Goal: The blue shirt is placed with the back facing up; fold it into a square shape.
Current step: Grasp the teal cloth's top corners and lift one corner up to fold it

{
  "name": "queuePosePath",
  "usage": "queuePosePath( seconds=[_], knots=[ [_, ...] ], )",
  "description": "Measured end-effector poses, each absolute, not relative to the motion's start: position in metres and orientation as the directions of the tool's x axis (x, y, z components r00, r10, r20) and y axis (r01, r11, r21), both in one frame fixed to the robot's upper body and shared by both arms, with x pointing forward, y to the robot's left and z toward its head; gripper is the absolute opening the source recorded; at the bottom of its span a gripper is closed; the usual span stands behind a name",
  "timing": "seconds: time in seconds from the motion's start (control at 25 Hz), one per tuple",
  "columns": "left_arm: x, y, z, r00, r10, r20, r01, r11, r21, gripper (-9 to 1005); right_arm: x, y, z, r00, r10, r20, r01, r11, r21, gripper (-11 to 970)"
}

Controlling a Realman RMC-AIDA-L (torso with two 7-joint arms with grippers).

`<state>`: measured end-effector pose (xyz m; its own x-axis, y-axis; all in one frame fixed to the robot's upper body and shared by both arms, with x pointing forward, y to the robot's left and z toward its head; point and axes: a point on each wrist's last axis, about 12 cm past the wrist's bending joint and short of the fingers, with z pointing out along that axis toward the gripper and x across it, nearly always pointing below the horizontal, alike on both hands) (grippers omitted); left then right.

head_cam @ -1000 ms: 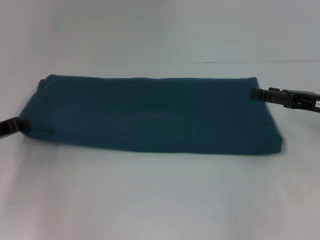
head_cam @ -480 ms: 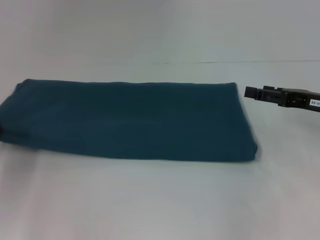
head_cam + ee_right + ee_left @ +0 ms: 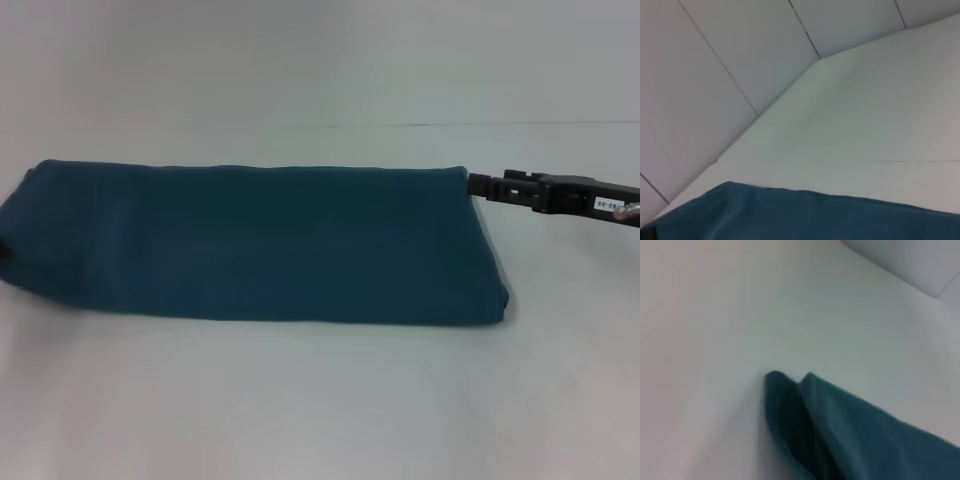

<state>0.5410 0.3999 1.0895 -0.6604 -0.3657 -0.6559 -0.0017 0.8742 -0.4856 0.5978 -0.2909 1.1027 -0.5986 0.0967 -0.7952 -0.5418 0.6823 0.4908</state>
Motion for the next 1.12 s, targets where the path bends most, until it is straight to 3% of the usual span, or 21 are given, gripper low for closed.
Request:
queuePosePath(
  seconds=[0.32, 0.56, 1.0, 1.12],
  knots=[
    [0.542, 0.384, 1.108, -0.613, -0.368, -0.699, 0.167, 0.804, -0.57, 18, 0.604, -0.266, 1.088, -0.551, 0.046, -0.833, -0.573, 0.705, 0.418, 783],
    [0.545, 0.376, 1.121, -0.57, -0.38, -0.728, 0.266, 0.753, -0.602, 19, 0.614, -0.223, 1.07, -0.484, -0.055, -0.874, -0.649, 0.692, 0.315, 552],
    [0.553, 0.363, 1.144, -0.507, -0.397, -0.766, 0.411, 0.67, -0.619, 19, 0.624, -0.142, 1.064, -0.364, -0.266, -0.893, -0.781, 0.61, 0.137, 304],
    [0.556, 0.358, 1.149, -0.501, -0.396, -0.77, 0.441, 0.649, -0.621, 18, 0.625, -0.129, 1.065, -0.342, -0.305, -0.889, -0.801, 0.589, 0.106, 162]
  ],
)
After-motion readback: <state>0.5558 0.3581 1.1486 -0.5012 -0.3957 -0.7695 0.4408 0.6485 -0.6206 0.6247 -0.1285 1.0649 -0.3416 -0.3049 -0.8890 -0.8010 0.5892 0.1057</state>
